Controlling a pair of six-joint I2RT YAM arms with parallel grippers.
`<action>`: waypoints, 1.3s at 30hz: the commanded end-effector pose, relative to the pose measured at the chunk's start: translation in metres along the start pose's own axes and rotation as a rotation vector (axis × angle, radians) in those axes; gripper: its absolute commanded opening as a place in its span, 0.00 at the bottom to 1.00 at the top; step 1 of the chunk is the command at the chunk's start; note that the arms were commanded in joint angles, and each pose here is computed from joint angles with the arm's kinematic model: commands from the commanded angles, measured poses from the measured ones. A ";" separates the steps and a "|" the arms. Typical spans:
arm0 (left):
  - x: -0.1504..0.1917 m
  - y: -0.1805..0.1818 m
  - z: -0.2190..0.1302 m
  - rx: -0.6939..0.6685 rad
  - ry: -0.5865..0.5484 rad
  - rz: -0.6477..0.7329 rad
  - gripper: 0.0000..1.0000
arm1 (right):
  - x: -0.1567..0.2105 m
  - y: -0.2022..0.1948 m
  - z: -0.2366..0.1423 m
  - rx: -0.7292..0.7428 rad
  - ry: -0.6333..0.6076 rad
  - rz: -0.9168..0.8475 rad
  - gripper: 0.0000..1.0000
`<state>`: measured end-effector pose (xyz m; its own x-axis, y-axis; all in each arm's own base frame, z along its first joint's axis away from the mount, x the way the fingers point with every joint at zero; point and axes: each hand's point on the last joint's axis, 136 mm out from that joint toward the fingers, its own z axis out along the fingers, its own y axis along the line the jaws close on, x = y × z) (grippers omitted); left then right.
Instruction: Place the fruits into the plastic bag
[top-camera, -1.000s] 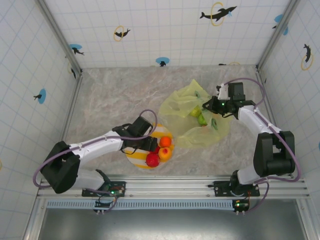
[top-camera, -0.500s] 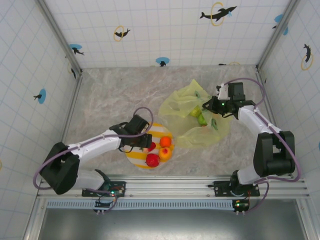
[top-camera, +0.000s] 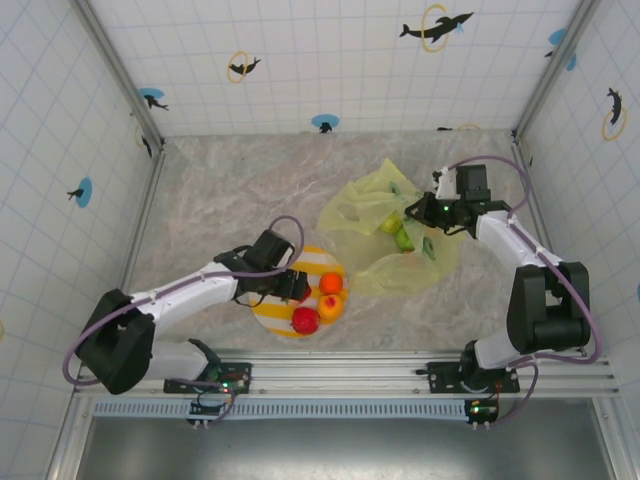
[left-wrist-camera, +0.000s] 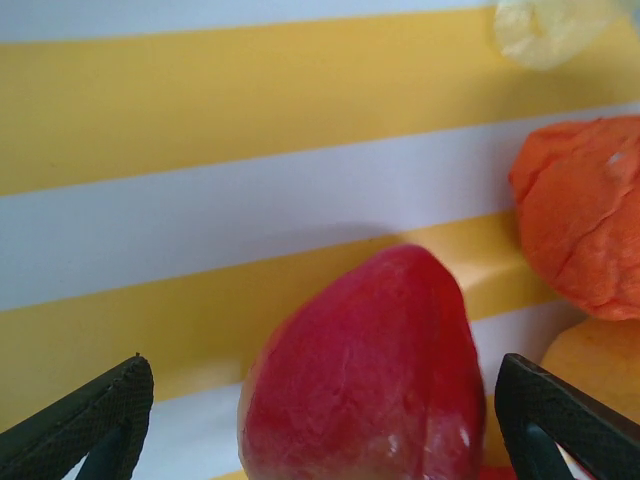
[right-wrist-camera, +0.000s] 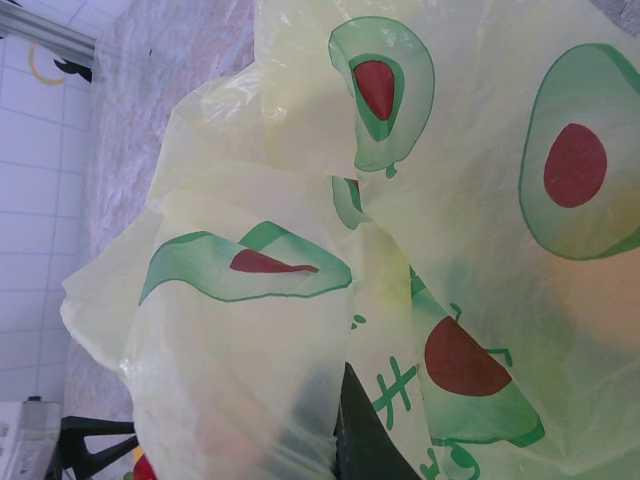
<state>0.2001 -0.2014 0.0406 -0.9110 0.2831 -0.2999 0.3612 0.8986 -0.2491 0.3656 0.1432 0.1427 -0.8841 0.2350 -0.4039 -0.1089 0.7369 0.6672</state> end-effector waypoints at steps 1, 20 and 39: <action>0.004 -0.003 0.002 -0.015 0.045 0.059 0.89 | 0.005 -0.002 0.002 0.001 0.005 -0.008 0.05; -0.018 0.011 -0.002 -0.118 -0.052 0.021 0.54 | 0.007 -0.005 0.001 0.000 0.007 -0.005 0.05; -0.122 -0.107 -0.031 0.252 -0.321 0.148 0.47 | 0.004 -0.002 -0.001 -0.009 -0.002 -0.009 0.05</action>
<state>0.2660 -0.2931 0.1253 -0.7742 0.2239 -0.5920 0.4965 0.7950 -0.3485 0.3623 0.1427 0.1371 -0.8892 0.2347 -0.3928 -0.1006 0.7371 0.6683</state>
